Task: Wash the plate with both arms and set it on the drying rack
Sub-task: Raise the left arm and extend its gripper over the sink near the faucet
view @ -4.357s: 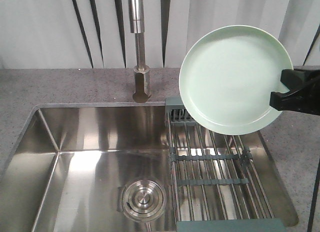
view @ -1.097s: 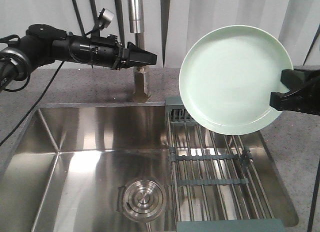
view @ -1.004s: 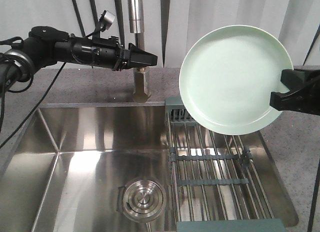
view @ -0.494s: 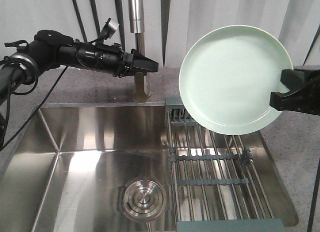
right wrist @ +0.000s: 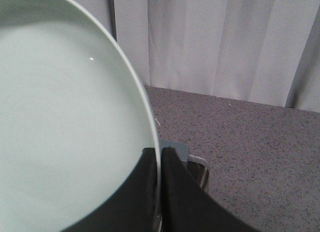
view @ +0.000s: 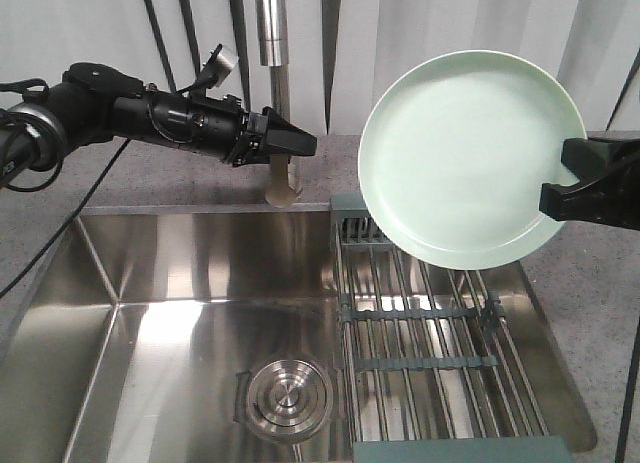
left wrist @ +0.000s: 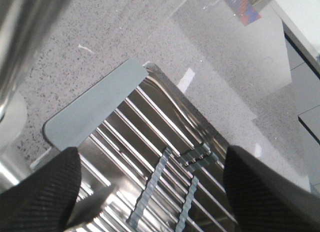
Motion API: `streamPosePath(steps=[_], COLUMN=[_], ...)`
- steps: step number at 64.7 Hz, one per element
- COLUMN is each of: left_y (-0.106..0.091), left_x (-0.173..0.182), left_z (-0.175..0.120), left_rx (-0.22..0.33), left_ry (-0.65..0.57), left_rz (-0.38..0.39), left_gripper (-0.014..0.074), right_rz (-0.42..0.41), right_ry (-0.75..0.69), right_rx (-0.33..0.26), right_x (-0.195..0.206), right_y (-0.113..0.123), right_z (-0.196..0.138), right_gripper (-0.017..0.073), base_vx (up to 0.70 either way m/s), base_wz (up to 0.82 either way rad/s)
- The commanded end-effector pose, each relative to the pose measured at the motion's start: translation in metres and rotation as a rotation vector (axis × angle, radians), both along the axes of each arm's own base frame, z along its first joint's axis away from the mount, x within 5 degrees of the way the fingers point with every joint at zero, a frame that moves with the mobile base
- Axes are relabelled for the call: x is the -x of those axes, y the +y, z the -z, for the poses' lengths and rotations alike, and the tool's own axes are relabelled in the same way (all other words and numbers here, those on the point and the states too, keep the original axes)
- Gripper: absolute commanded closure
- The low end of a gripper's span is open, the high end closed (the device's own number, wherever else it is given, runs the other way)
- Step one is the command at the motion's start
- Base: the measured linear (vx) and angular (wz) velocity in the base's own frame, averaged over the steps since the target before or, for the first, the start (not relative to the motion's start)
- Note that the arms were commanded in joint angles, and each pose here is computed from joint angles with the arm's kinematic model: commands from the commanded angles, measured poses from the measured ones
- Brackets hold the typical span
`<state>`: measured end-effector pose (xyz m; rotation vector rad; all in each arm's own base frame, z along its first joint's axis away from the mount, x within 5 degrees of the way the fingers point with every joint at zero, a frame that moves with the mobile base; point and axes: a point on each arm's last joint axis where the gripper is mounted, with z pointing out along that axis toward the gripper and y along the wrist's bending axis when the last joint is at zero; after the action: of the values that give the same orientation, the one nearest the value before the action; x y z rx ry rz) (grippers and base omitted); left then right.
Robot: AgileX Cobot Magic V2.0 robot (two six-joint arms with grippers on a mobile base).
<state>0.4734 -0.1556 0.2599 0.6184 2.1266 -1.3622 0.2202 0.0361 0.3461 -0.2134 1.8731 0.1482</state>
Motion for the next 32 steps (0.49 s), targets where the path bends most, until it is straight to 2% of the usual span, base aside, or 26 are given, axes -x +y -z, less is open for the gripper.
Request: streamPosePath(steps=[1, 29, 32], left_y=[-0.003, 0.002, 0.004], left_x=[0.028, 0.057, 0.064], left_z=[-0.055, -0.054, -0.058], left_rx=[0.088, 0.067, 0.033], left_ry=[-0.08, -0.069, -0.092], left_rz=[0.081, 0.099, 0.11], left_gripper=[0.0041, 0.0041, 0.0041], right_rz=[0.035, 0.035, 0.035], right_ry=[-0.11, -0.11, -0.11], right_rx=[-0.012, -0.012, -0.012], right_x=[0.001, 0.001, 0.001], right_y=[-0.004, -0.004, -0.004], right_z=[-0.019, -0.019, -0.019], right_gripper=[0.0564, 0.0564, 0.0564], base_vx=[0.0, 0.0, 0.0], base_wz=[0.0, 0.0, 0.0])
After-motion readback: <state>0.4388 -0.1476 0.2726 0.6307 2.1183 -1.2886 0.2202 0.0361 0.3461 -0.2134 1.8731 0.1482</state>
